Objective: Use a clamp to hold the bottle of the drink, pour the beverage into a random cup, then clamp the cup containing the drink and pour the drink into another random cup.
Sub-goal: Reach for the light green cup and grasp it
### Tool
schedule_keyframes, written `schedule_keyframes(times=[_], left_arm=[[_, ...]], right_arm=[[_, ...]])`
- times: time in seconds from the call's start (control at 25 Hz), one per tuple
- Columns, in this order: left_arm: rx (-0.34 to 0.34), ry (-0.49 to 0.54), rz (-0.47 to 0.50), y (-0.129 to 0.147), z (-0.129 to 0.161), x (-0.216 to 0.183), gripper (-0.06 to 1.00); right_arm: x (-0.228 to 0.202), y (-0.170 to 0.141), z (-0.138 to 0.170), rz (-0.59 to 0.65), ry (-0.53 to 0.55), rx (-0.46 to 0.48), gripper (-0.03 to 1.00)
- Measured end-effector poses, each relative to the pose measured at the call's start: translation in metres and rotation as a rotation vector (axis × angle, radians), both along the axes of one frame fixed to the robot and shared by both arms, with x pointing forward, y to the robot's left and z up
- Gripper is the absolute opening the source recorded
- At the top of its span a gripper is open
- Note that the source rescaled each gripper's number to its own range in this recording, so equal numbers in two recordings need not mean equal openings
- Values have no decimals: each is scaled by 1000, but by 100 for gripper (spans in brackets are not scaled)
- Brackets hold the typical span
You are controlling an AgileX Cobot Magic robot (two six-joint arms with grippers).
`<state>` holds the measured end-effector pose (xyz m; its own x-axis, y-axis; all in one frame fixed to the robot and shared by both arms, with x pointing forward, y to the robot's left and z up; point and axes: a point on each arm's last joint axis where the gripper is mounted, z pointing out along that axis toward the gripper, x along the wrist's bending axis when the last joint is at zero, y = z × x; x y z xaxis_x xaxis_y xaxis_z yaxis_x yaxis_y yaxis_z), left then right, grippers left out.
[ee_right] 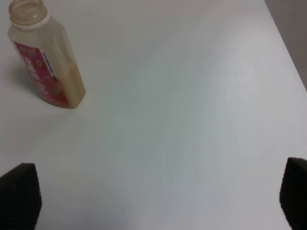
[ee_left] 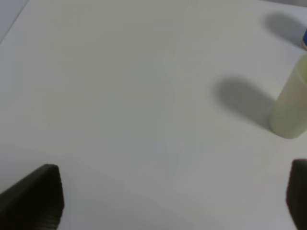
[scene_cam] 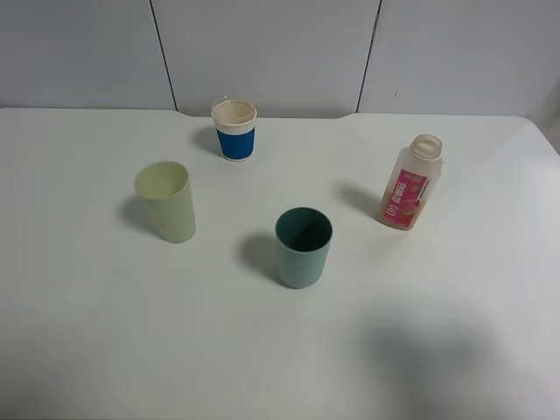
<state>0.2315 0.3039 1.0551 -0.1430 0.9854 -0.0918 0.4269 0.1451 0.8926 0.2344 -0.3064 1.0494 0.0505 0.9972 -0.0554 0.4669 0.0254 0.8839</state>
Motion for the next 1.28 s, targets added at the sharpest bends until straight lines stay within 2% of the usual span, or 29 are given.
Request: schedule_keyframes(times=[0.56,0.72,1.08,1.28], left_arm=[[0,0,0,0,0,0,80],[0,0,0,0,0,0,80],[0,0,0,0,0,0,80],[0,0,0,0,0,0,80]], right_arm=[[5,0,1,3,29,-6,100],[44,1,28,54,40,-81,100],[93,5,19,156,236,-185,100],[102,7,16,190,258,-220,100]])
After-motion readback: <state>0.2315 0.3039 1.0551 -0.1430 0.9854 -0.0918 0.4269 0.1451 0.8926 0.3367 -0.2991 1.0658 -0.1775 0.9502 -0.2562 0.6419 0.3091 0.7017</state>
